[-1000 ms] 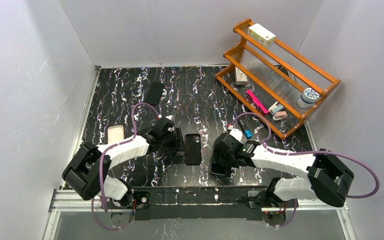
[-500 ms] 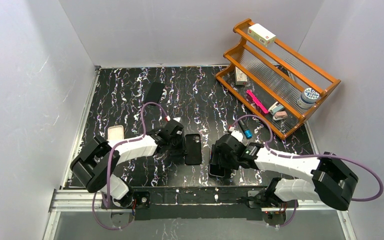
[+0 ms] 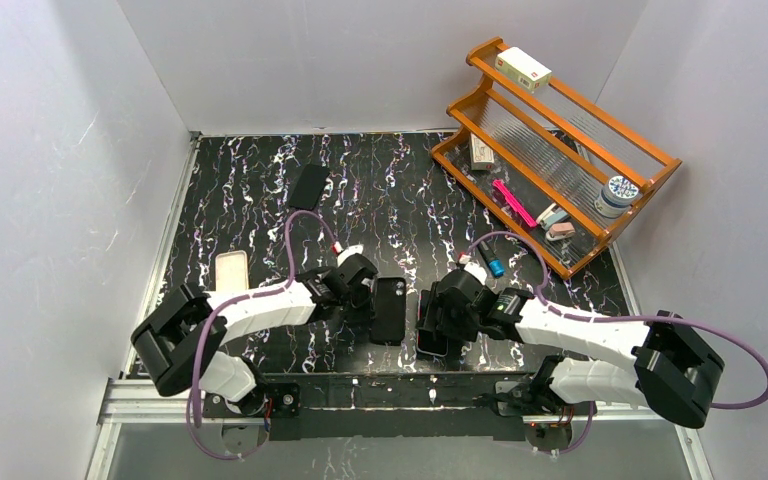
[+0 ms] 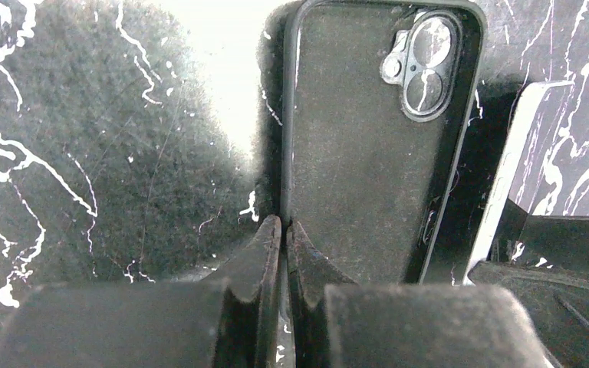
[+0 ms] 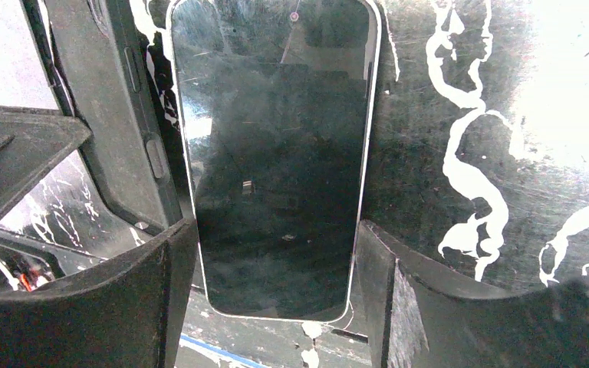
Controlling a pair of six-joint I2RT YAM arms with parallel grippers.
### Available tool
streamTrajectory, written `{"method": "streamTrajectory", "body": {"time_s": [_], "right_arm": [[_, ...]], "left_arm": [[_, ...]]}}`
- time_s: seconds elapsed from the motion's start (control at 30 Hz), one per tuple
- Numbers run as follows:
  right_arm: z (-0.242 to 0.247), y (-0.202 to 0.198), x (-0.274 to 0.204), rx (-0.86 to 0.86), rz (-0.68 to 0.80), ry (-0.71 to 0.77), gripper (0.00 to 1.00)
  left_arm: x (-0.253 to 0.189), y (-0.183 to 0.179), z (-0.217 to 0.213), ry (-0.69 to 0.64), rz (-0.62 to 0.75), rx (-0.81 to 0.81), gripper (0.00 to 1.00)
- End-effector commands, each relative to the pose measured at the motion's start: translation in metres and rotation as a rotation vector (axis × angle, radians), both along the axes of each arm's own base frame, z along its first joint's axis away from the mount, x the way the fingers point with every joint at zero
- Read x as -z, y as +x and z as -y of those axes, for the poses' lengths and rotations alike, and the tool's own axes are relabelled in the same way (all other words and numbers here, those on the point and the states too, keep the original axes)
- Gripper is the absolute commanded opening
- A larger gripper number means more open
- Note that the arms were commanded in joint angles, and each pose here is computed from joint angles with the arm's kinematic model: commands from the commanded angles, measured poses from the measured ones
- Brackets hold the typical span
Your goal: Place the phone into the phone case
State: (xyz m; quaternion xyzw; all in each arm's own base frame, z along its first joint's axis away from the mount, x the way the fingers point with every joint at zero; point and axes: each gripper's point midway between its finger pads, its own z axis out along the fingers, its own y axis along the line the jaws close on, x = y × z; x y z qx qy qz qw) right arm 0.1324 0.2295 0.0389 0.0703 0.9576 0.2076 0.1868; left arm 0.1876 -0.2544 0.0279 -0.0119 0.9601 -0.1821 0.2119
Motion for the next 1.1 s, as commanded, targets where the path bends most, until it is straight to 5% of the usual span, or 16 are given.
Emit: {"method": "streamTrajectory", "body": {"time_s": [0.0, 0.03, 0.13, 0.2, 0.53, 0.77, 1.07], "right_arm": [[-0.02, 0.01, -0.025, -0.021, 0.057, 0.093, 0.4], [-0.022, 0.012, -0.028, -0.029, 0.064, 0.099, 0.4], [-0.032, 0.016, -0.038, -0.056, 0.102, 0.142, 0.4], [-0.039, 0.02, -0.045, -0.075, 0.128, 0.163, 0.4], [-0.085, 0.033, -0.071, -0.176, 0.149, 0.252, 0.4], [-0.125, 0.037, -0.067, -0.218, 0.093, 0.351, 0.39], [-0.133, 0.042, -0.043, -0.166, 0.021, 0.309, 0.42]], "left_arm": [[-0.002, -0.006, -0.01, -0.009, -0.014, -0.099, 0.05], [-0.004, -0.007, -0.01, -0.025, -0.019, -0.109, 0.1], [-0.016, -0.006, -0.008, -0.085, 0.015, -0.121, 0.46], [-0.021, -0.003, -0.012, -0.097, 0.029, -0.13, 0.57], [-0.054, 0.018, -0.035, -0.243, 0.003, -0.099, 0.69], [-0.069, 0.021, -0.062, -0.276, -0.004, -0.13, 0.97], [-0.068, 0.016, -0.064, -0.266, -0.027, -0.089, 0.97]]}}
